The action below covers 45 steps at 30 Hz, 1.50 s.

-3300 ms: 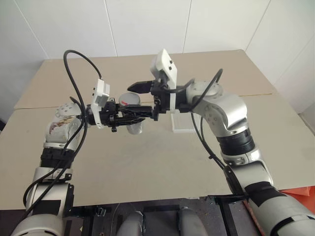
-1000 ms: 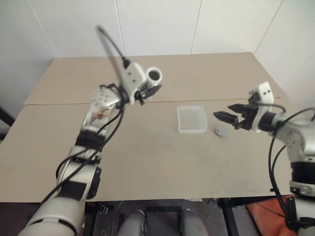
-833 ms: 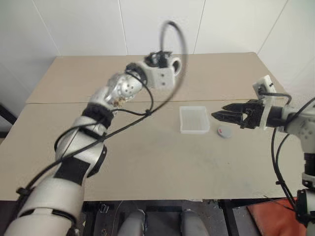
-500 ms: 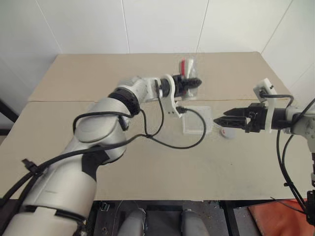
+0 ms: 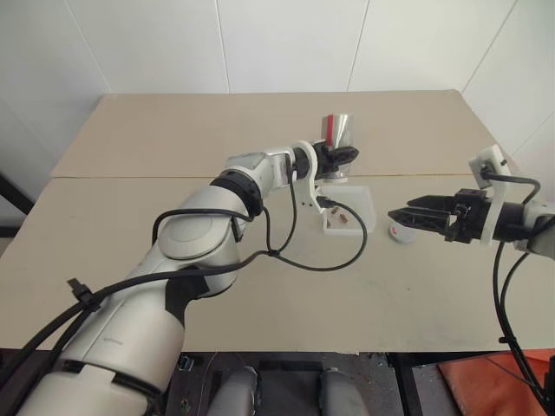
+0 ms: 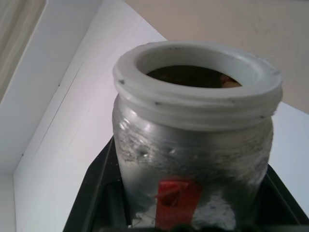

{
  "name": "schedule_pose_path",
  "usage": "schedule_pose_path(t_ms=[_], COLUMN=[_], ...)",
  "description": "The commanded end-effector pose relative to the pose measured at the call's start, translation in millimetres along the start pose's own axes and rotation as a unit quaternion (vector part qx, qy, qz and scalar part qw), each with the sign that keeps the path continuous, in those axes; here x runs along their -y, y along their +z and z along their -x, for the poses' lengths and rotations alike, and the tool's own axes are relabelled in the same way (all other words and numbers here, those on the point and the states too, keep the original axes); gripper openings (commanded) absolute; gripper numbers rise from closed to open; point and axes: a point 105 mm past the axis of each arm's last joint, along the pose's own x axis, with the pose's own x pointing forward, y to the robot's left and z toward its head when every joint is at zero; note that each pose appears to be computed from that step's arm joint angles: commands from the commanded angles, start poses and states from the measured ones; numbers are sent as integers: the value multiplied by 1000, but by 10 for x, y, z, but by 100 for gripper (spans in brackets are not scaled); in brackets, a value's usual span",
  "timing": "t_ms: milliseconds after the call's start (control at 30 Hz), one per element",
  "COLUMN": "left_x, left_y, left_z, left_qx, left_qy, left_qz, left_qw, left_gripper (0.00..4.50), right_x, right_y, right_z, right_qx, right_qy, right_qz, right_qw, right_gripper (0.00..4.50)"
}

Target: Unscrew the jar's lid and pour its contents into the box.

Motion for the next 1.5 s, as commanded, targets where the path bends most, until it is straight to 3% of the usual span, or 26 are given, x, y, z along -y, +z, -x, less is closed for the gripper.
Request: schedule_pose_path(t_ms=[33,133,233,267,400,467,500,567,633,667,733,800,1067,1433,1500], left_x=[-3,30,61,68,174,218,288,477,622,651,799,873,918,1058,1085], left_y=[-179,-232,-285,-325,-482,-534,-585,-673,-683,-677,-609,-459,253,588,624], left_z=[61,119,188,213,362,432,501,677,827,868,1027,1185,1417,1395,1380], left_qx=[-44,-66,-93,-112,-149,-154,-165,-191,-197,-196,-208,-215,-248,-277,-276], left_qy=[11,20,38,50,84,100,110,140,160,163,176,186,202,183,169], left_qz=[66,141,271,346,581,635,677,766,818,830,869,889,906,899,904], left_qw=[997,988,957,930,796,750,709,597,517,497,413,360,279,286,278], left_gripper=[193,193,193,193,193,193,193,193,193,193,193,193,193,193,267], right_x=[-52,-48,-38,-37,-46,-54,-77,-119,-139,-141,-175,-196,-236,-300,-304], right_y=[135,135,150,163,209,220,230,252,266,270,288,297,337,312,311], right_z=[36,8,-28,-38,-68,-78,-91,-110,-118,-117,-125,-163,-332,-405,-405], right_qx=[27,31,36,39,52,55,56,56,56,56,59,54,47,38,37], right_qy=[3,5,9,11,20,25,31,39,44,46,57,66,88,101,101], right_qz=[20,15,10,8,4,4,10,34,50,54,75,87,110,123,122], right_qw=[999,999,999,999,998,998,998,997,996,996,994,993,989,987,987], right_gripper=[448,448,448,448,448,448,448,448,448,448,448,448,448,448,450])
